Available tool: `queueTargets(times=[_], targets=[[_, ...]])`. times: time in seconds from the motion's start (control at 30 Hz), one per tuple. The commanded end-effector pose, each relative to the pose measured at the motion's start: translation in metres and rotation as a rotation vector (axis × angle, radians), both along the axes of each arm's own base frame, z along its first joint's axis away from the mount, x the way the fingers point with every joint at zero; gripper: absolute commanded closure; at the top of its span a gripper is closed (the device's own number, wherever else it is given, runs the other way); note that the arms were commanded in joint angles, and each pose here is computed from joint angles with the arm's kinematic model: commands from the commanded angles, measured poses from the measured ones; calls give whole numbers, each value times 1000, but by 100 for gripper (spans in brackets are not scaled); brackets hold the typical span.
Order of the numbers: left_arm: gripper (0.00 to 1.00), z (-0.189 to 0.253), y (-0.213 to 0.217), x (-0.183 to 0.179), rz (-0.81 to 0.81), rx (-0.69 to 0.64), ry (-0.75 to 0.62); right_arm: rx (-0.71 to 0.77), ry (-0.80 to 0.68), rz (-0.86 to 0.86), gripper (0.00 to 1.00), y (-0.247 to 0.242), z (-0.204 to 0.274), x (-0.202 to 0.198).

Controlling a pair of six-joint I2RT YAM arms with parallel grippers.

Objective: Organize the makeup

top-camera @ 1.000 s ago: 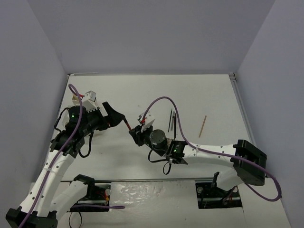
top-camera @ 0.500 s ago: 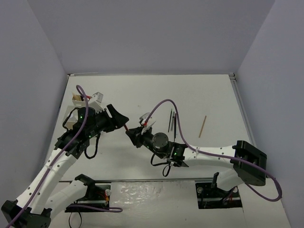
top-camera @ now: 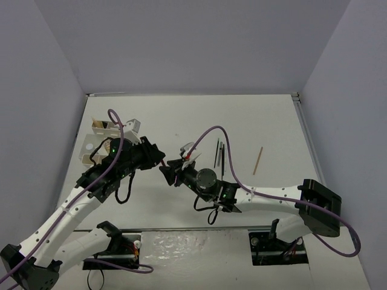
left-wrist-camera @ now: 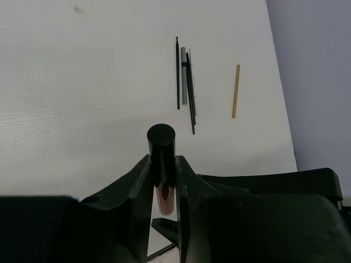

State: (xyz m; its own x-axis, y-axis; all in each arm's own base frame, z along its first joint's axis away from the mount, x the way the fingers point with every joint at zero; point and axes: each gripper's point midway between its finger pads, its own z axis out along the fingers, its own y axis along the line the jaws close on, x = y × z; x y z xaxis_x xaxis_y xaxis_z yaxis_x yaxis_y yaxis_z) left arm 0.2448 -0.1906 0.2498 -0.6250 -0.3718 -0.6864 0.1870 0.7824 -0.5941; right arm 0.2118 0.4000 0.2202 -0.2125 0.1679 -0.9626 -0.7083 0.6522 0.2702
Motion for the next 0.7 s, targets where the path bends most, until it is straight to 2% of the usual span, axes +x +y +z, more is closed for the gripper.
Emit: queueTargets(times=[0.0,0.03,0.07,0.13,0.23,0.3,0.47,0.67], targets=[[100,53,7,20,49,-1,-199,123,-37,-68,34,-10,44,6],[100,52,12,24,69,31,-215,116,-32,-75,26,-12,43,6],[100,53,18,29,97,62,-230,108,-29,-87,22,-14,41,7],[100,51,38,44,160,205,-275,81,-16,-140,14,-25,37,13],[100,66,73,68,289,355,-332,58,-3,-207,13,-41,31,20],[100,77,98,87,365,408,-360,44,7,-241,12,-54,27,26],[100,96,161,138,553,444,-410,38,24,-273,11,-74,20,32],[100,85,205,193,626,568,-417,48,42,-289,11,-97,13,39]])
